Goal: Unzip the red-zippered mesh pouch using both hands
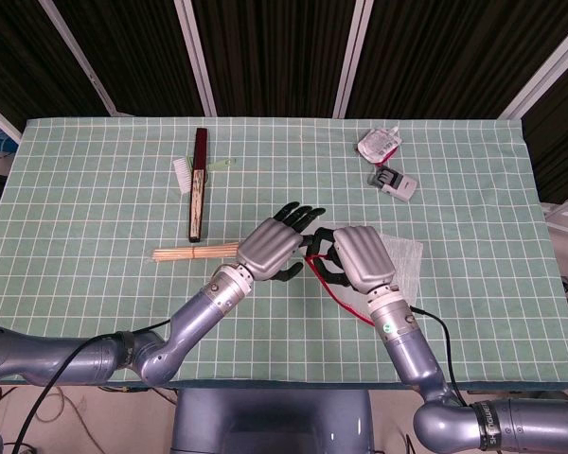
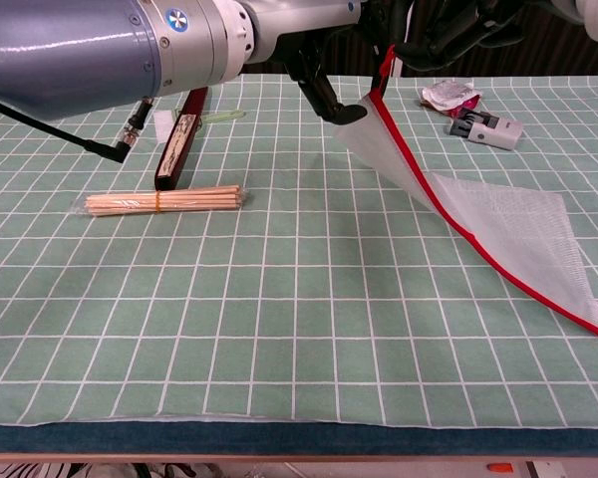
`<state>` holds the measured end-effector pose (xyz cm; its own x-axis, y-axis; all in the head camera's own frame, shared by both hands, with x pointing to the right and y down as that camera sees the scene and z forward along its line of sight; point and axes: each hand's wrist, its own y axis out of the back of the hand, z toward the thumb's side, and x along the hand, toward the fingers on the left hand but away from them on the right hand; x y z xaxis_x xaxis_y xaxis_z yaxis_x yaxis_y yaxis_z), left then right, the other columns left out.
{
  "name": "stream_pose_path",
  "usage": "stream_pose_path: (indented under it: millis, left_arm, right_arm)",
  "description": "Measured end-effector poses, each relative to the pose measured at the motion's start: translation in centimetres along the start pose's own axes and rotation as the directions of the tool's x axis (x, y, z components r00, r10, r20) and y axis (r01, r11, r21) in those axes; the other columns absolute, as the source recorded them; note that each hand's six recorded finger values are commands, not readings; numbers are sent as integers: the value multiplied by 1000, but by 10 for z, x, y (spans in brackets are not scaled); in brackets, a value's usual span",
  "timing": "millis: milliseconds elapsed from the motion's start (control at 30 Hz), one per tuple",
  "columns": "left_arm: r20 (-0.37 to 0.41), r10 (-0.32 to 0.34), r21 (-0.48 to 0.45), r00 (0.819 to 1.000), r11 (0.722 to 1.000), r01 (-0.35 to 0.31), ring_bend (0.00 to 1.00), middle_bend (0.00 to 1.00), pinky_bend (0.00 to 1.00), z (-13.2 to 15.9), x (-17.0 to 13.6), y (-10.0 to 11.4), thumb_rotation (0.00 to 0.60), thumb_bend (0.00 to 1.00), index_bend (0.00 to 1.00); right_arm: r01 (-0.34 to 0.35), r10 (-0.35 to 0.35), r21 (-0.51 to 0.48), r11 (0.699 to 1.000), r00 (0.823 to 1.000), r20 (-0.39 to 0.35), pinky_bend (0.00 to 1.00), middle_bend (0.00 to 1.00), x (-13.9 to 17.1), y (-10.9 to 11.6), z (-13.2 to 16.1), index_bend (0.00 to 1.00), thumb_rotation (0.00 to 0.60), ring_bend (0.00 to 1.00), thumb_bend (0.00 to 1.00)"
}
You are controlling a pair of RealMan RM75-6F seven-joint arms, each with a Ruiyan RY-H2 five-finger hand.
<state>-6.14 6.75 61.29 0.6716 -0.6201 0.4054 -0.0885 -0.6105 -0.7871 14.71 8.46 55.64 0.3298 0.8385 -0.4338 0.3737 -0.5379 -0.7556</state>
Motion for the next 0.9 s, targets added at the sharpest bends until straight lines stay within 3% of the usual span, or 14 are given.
stream_pose_path:
  millis: [633,900]
  left_arm:
    - [3,15,-1,1000,1000,-15,0,52,0,3,0,2,600,422,577]
    - [-23,60,-20,998,998,-61,0,57,0,0,-1,8,600,422,584]
  right_arm:
    - [0,0,-6,1000,1000,0,936,1000,2,2,-1,727,600,1000,570]
    - [5,-5,-8,1000,1000,6,936,1000,6,5,-3,727,600,1000,569]
